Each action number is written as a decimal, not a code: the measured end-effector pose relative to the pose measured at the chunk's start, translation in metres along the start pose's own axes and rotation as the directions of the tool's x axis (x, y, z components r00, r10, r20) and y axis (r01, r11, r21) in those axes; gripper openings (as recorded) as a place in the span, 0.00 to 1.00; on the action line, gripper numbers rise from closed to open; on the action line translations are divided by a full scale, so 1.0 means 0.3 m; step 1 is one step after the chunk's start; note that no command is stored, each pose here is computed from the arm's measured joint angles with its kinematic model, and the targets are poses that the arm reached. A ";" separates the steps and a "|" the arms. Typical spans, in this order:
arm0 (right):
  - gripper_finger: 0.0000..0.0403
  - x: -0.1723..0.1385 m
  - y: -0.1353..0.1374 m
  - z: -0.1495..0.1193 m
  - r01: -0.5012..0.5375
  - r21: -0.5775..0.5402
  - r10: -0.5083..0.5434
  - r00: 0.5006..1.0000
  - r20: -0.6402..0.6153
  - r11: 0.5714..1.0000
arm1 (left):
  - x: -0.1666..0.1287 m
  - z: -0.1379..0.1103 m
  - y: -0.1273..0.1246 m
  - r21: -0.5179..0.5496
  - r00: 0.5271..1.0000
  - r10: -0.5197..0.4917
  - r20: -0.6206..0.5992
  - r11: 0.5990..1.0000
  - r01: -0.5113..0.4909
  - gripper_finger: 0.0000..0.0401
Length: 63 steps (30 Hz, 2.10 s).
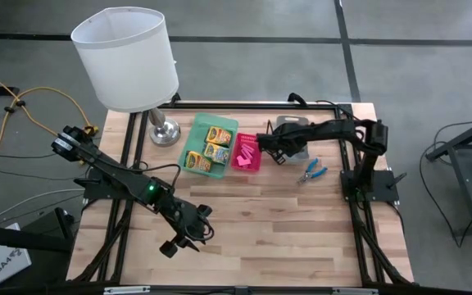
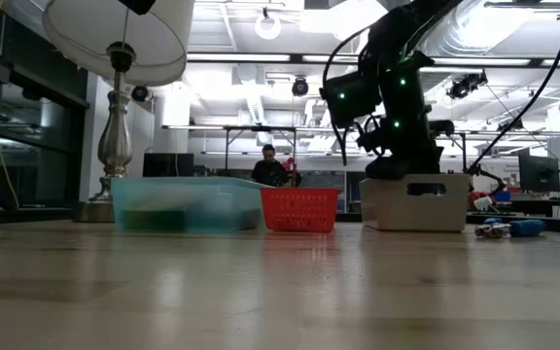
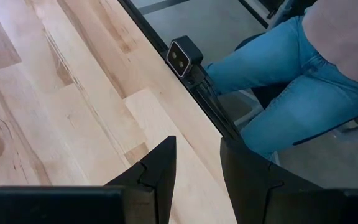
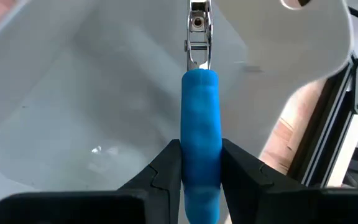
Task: Pick & Place School Supplies
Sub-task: Put the blue puncher into the gray bin
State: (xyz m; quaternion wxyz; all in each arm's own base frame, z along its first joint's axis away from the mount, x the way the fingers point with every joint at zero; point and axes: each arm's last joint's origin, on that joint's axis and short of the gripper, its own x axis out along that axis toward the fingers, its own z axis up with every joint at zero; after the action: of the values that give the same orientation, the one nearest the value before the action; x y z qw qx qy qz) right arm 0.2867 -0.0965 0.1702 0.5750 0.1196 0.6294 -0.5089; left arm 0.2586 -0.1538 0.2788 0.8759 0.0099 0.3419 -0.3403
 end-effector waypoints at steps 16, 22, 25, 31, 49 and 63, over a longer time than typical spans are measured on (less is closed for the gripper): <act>0.34 0.006 0.007 0.015 -0.077 -0.022 0.077 0.997 -0.012 0.997 | 0.000 0.000 0.000 0.001 1.000 0.000 0.000 1.000 0.000 0.30; 0.34 0.005 0.014 0.017 -0.125 -0.046 0.123 0.992 -0.031 0.991 | 0.000 0.000 0.000 0.001 1.000 0.000 0.000 1.000 0.000 0.30; 0.35 0.004 0.021 0.021 -0.158 -0.059 0.156 0.987 -0.031 0.986 | 0.000 0.000 0.000 -0.001 1.000 0.000 0.000 1.000 0.000 0.30; 0.37 0.000 0.027 0.023 -0.212 -0.079 0.209 0.977 -0.045 0.974 | 0.000 0.000 0.000 -0.001 1.000 0.000 0.000 1.000 0.000 0.30; 0.38 -0.081 -0.034 0.023 -0.299 -0.064 0.301 0.953 0.027 0.952 | 0.001 0.000 0.000 -0.005 1.000 0.000 -0.001 1.000 0.000 0.30; 0.38 -0.088 -0.038 0.021 -0.322 -0.062 0.324 0.946 0.020 0.945 | 0.001 0.000 0.000 -0.004 1.000 -0.001 -0.001 1.000 0.001 0.30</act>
State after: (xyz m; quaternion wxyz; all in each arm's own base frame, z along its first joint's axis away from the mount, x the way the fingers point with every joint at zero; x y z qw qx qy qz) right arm 0.2902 -0.0951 0.1993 0.6633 0.1967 0.6069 -0.3911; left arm 0.2586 -0.1540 0.2786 0.8756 0.0081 0.3430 -0.3400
